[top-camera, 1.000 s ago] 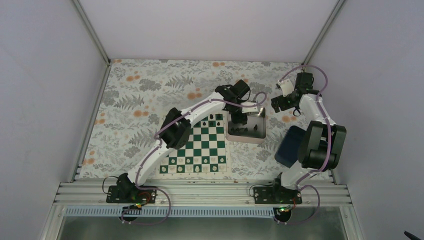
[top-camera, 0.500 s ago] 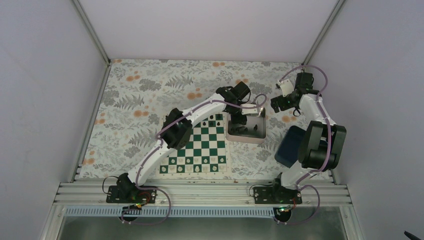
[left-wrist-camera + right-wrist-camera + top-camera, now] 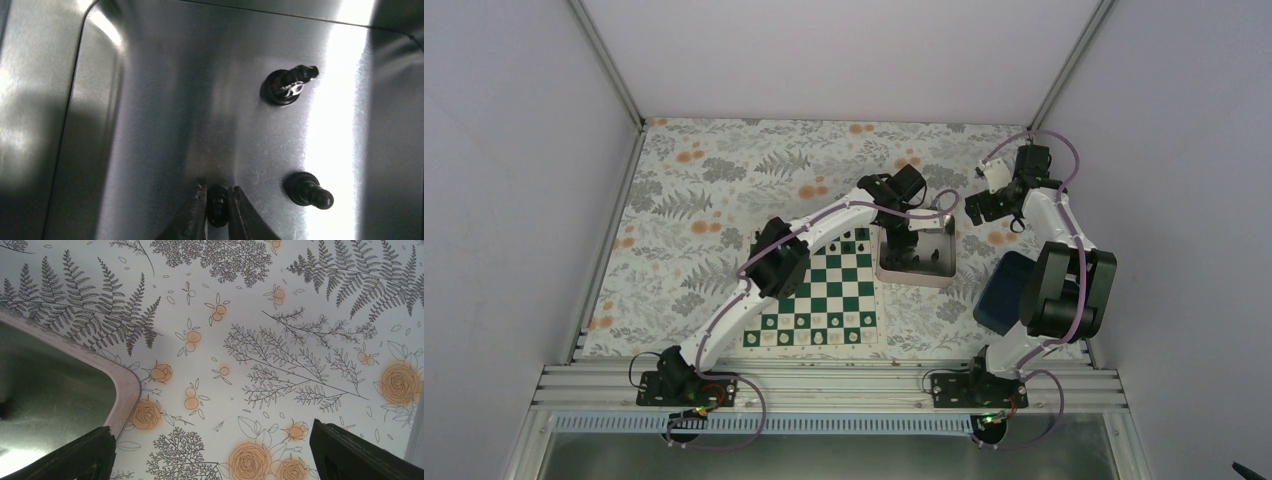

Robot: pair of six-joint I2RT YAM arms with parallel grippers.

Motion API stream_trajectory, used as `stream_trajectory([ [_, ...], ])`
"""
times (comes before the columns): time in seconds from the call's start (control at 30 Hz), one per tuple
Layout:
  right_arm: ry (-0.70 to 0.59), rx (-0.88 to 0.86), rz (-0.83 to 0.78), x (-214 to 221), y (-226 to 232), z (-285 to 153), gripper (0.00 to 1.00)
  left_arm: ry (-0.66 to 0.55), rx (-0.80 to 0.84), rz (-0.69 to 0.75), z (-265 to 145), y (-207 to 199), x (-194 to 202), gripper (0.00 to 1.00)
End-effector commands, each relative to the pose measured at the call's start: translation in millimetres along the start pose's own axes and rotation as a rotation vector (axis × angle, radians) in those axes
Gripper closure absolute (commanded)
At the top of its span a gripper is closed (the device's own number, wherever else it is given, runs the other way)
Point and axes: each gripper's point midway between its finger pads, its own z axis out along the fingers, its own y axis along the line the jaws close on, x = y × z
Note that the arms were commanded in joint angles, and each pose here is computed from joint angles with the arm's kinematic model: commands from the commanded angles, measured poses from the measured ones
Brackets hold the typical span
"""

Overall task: Set up the chess pieces on the board
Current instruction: Pick up the chess piece from the storage box, then place the chess piece on the chessboard.

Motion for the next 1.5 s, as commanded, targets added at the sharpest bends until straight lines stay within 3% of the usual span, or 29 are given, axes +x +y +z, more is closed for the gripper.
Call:
stream_trajectory([
  [0.0,-0.011,-0.01,-0.004,-1,1,-3,0.0,-0.032,-0.003,0.032,-9,-4,-15,0.92],
  [0.23,-0.001,-0.01,-0.005,1,1,-1,0.0,-0.055,-0.044,0.045,-44,-4,-31,0.94],
  [0.47,-0.001,-0.01,-0.004,1,0,-2,0.0,-0.076,-0.121,0.03,-116,3,-29,0.94],
  [0.77,0.005,-0.008,-0.004,0,0,-2,0.0,0.01,-0.257,-0.115,-181,18,83,0.93],
  [1.07,0.007,-0.014,-0.003,-4,3,-2,0.0,0.129,-0.275,-0.203,-168,-4,180,0.93],
  [1.47,0.02,-0.01,0.004,0,3,1,0.0,0.174,-0.269,-0.253,-145,2,225,0.93],
])
